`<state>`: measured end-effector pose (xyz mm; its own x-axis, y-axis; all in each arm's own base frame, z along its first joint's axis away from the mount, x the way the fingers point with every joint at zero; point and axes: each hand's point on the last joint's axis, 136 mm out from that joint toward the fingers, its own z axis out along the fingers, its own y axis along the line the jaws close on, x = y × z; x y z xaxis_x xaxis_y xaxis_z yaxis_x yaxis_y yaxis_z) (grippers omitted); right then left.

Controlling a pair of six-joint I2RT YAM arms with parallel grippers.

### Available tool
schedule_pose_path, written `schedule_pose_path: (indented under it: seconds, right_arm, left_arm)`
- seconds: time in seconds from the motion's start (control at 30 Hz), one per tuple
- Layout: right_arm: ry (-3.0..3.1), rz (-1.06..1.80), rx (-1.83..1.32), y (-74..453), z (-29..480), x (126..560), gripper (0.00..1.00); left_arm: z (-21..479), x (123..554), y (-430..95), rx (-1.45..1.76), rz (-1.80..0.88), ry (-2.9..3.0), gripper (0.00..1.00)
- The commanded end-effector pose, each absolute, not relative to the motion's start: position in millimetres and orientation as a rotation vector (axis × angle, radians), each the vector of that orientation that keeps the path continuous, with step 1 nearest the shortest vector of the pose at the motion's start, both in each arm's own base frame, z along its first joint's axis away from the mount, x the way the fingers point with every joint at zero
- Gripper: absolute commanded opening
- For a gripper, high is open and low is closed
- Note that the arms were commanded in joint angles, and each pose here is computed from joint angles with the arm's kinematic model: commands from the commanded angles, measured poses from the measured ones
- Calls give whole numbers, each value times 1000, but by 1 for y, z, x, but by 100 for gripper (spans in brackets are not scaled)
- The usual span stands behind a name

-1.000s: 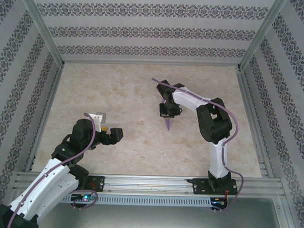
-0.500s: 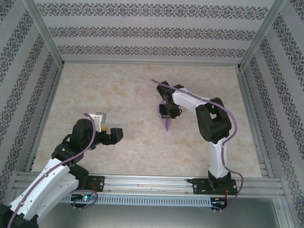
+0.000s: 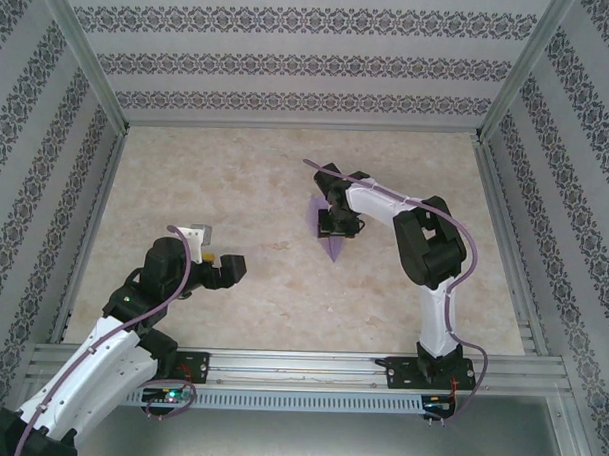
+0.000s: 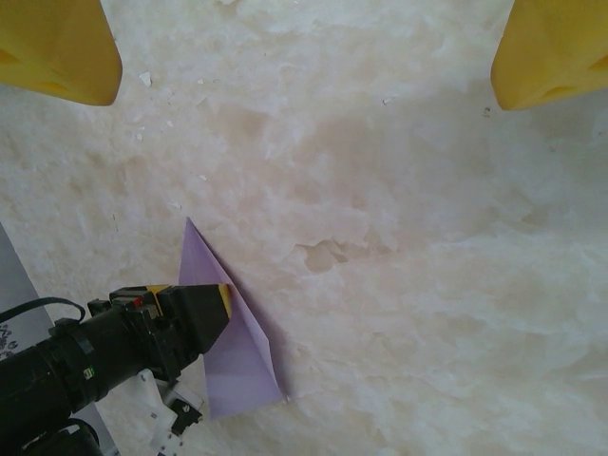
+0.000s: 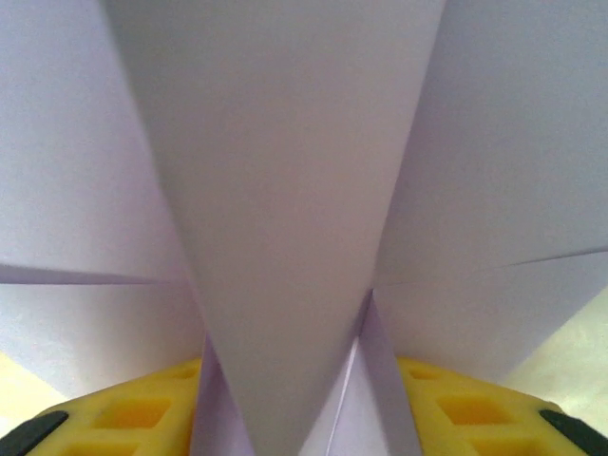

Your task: Fold a paper plane with a square sheet of paper (fold left side to right side)

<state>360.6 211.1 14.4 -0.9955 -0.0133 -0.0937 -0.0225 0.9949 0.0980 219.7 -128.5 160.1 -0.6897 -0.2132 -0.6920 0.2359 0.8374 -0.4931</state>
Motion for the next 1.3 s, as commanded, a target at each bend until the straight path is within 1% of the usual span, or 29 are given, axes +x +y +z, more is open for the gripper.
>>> schedule_pose_path:
  seconds: [0.0, 0.33, 0.57, 0.77, 1.27]
  right_arm:
    - [3071, 70, -13, 196, 10, 350, 46]
    - [3053, 61, 12, 198, 16, 349, 46]
    - [3021, 55, 7, 201, 27, 351, 49]
    - [3015, 49, 14, 199, 31, 351, 50]
    - [2995, 54, 15, 199, 38, 352, 57]
  left_arm:
    - [171, 225, -122, 3, -685, 2198, 100]
    - [172, 229, -121, -24, -689, 2201, 100]
    - [173, 231, -123, -28, -703, 2197, 100]
    - [171, 231, -123, -37, -707, 2202, 100]
    - [173, 233, -124, -43, -721, 2199, 100]
